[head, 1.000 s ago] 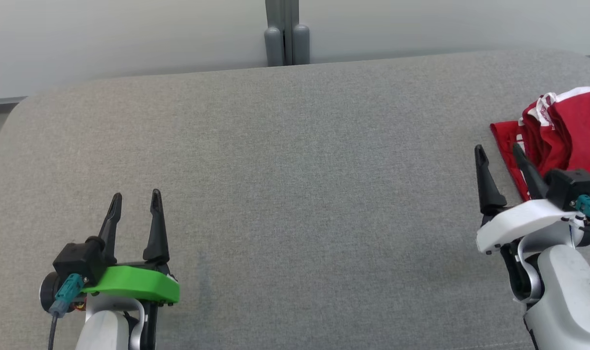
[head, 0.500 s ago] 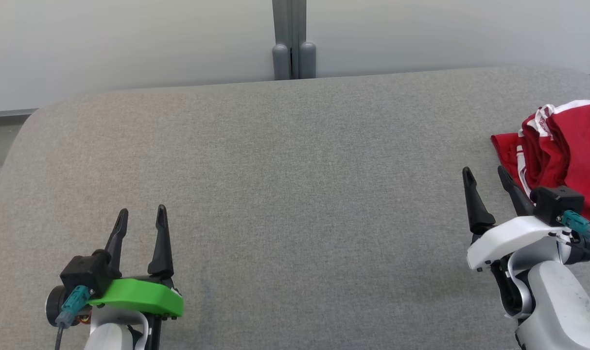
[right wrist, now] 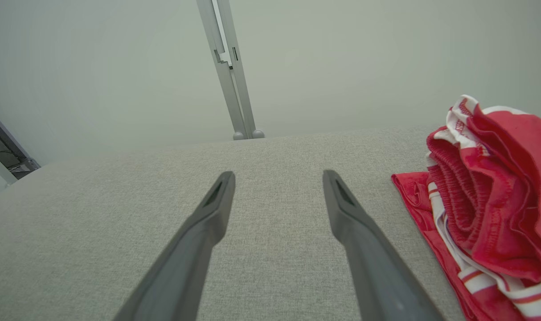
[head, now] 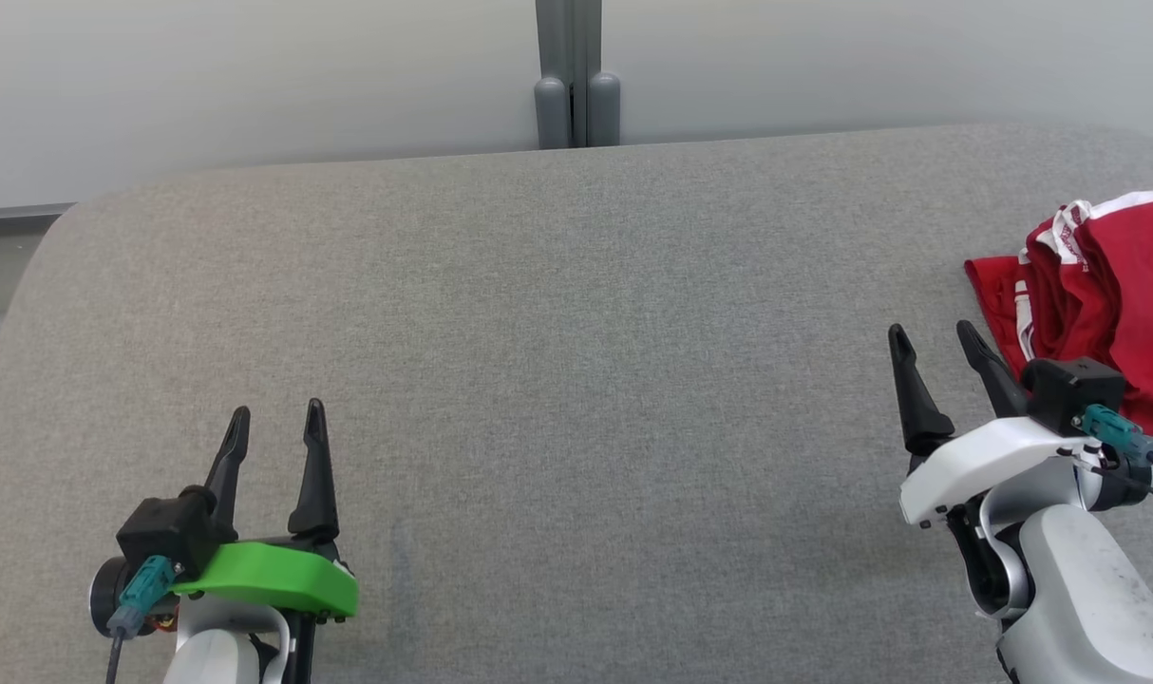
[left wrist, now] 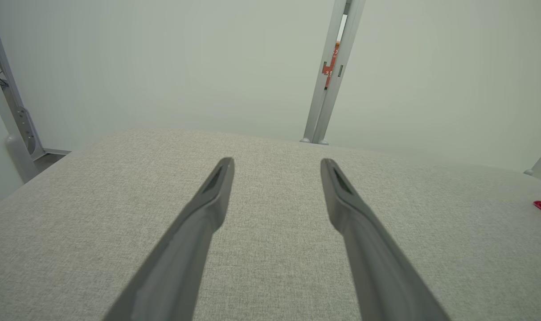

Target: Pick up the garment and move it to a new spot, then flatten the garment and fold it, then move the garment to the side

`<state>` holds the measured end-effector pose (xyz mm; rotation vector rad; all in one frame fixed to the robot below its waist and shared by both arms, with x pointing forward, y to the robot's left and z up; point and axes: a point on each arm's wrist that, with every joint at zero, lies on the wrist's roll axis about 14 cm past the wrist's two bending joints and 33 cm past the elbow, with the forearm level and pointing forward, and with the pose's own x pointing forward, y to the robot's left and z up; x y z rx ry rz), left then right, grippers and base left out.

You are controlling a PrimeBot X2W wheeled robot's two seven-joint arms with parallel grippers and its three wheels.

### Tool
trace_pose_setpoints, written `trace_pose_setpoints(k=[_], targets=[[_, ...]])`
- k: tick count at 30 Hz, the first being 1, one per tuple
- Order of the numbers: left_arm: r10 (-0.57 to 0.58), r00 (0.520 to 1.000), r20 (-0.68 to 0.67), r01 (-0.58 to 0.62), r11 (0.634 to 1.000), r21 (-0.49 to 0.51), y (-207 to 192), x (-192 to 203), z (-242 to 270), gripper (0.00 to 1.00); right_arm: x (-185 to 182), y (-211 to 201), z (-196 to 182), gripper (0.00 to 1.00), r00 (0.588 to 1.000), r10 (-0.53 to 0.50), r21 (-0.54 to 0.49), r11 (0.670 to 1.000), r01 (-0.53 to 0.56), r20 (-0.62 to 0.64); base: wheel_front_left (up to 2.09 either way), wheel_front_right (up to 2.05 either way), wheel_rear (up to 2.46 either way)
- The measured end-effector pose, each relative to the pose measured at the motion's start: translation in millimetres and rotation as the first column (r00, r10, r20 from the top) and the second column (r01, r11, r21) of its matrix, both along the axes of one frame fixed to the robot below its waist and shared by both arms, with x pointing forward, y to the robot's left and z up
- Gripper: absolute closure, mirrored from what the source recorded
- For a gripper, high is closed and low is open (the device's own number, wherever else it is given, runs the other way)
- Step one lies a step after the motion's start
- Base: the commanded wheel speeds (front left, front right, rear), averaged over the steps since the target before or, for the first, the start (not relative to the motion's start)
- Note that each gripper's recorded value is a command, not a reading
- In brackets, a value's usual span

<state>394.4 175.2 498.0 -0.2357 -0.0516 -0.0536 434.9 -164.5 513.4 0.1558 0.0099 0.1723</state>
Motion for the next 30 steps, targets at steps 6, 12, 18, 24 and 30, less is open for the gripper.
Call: trace_pose_setpoints(k=[6,12,18,24,30], targets=[[-0.005,1.000,0.000,0.005,1.000,0.005,-1.6,0.5,0.2,0.00,-1.6,-0.3,-0.5,0.00,1.000,-0.004,0.001,1.000,0.004,-0.005,0.00,0.00,0.00],[-0.005,0.999,-0.049,0.005,1.000,0.001,-2.7,-5.6,-16.1,1.00,-10.1,4.2,-20.0,1.00,0.998,-0.001,0.014,1.000,0.002,-0.061,0.00,0.00,0.00],[0.005,0.993,-0.118,-0.011,0.999,-0.046,-1.1,-14.4,-35.3,1.00,-24.3,3.6,-46.2,1.00,0.989,-0.014,0.064,0.998,0.024,-0.148,0.00,0.00,0.00],[0.025,0.991,-0.133,-0.045,0.988,-0.149,4.1,-13.6,-34.5,1.00,-23.7,-0.5,-42.4,1.00,0.987,-0.034,0.171,0.983,0.061,-0.158,0.00,0.00,0.00],[0.037,0.989,-0.142,-0.071,0.968,-0.243,7.8,-12.6,-32.6,1.00,-24.2,-3.3,-39.9,1.00,0.984,-0.046,0.269,0.959,0.091,-0.170,0.00,0.00,0.00]])
